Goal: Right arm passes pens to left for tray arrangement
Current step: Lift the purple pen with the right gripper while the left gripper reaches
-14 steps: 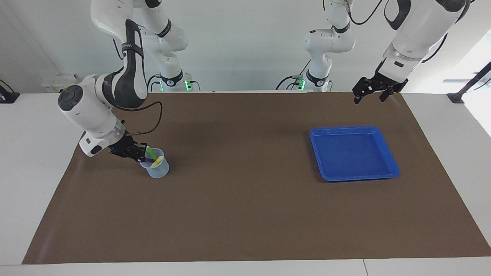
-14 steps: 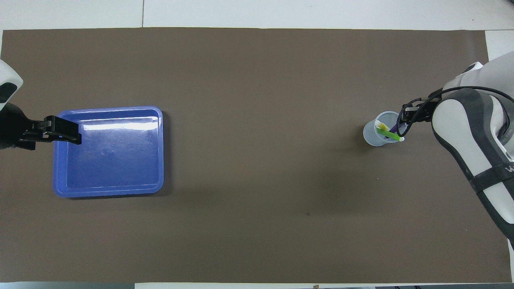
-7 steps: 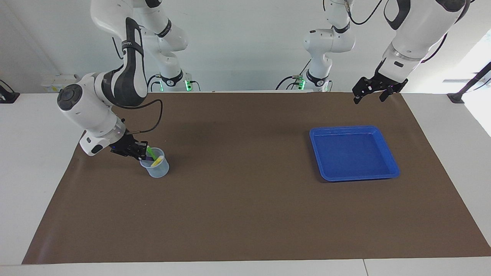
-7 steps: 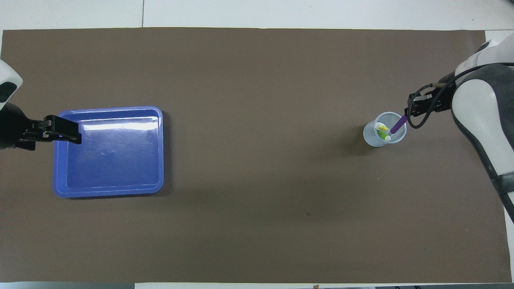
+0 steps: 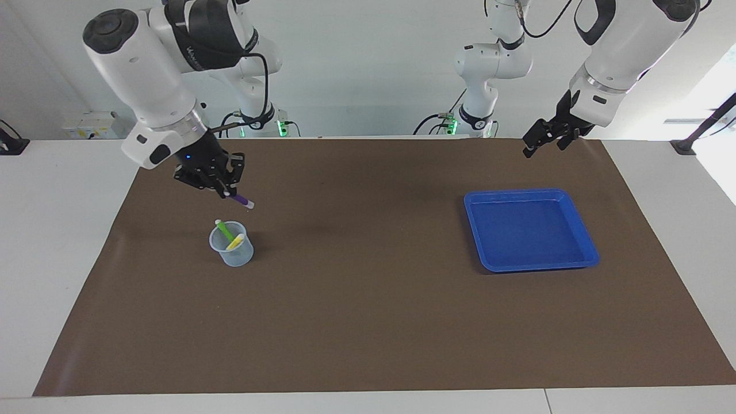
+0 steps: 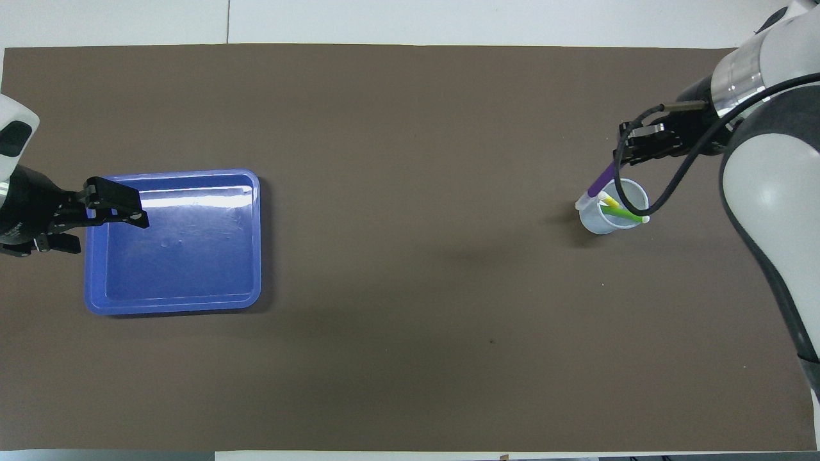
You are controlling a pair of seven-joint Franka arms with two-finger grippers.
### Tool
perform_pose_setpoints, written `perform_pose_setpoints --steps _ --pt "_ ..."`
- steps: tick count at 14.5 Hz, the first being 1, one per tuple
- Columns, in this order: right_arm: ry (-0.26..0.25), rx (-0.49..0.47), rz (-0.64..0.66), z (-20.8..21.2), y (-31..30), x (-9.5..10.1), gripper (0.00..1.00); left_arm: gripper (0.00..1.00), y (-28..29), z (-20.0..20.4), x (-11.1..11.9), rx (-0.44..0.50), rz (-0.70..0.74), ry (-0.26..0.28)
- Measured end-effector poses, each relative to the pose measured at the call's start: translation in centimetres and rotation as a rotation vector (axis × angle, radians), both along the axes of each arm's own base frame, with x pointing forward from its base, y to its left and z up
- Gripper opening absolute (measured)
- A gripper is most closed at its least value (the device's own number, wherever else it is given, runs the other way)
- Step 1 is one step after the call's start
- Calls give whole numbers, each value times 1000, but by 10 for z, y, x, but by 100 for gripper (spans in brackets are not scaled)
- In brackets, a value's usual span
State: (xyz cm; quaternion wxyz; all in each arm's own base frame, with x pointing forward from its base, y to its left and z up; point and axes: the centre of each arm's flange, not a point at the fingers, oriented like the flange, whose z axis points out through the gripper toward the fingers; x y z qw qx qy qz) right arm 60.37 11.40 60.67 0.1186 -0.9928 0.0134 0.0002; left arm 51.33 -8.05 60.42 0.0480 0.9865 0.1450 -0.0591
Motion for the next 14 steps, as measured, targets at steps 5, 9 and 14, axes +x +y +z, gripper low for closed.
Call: perform_pose_setpoints --steps 5,9,14 --pt "12 269 -398 24 127 -12 18 100 -41 5 -10 -97 328 80" --pt "17 384 -566 15 233 -51 18 100 -68 13 -10 -208 557 139" --pt "31 460 -679 5 272 -81 18 100 -70 4 -1 -324 908 265"
